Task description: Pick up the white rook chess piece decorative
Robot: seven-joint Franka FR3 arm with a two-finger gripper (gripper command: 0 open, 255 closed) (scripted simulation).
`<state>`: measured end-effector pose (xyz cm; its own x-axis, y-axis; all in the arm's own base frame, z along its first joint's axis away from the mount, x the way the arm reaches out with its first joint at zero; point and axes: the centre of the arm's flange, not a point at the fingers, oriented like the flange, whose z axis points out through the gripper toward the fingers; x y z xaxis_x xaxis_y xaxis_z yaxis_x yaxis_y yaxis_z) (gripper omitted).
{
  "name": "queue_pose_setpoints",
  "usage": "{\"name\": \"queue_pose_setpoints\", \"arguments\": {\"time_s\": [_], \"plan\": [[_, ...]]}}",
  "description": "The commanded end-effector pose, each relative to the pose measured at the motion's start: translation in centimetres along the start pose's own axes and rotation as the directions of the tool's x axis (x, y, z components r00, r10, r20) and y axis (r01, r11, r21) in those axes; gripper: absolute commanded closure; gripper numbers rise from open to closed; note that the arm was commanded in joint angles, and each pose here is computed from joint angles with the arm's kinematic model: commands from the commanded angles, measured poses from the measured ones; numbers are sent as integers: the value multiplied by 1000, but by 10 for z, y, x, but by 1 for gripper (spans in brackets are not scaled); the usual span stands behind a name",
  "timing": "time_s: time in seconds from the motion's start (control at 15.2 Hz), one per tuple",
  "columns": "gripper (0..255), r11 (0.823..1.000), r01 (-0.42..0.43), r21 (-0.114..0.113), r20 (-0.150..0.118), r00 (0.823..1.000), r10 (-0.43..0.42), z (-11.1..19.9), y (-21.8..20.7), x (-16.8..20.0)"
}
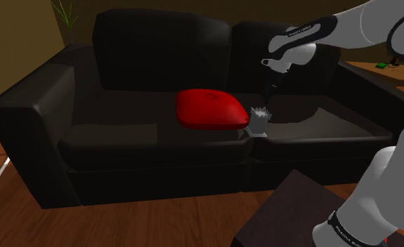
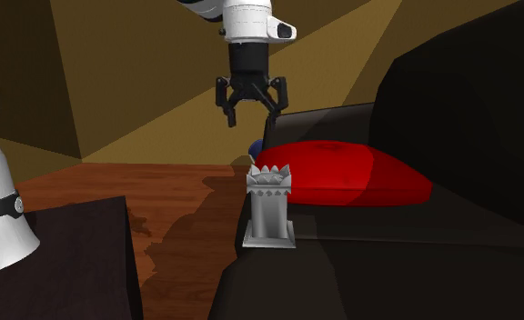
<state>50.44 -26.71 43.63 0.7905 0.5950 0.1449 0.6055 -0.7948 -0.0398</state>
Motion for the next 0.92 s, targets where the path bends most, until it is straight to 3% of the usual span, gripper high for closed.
{"name": "queue_pose_setpoints", "arguments": {"time_s": [0.0, 0.33, 0.86], "plan": [[0, 999, 38, 12, -16, 999, -38, 15, 24, 7], [0, 992, 117, 37, -47, 992, -116, 49, 74, 26], [0, 992, 117, 37, -47, 992, -116, 89, 76, 20]]}}
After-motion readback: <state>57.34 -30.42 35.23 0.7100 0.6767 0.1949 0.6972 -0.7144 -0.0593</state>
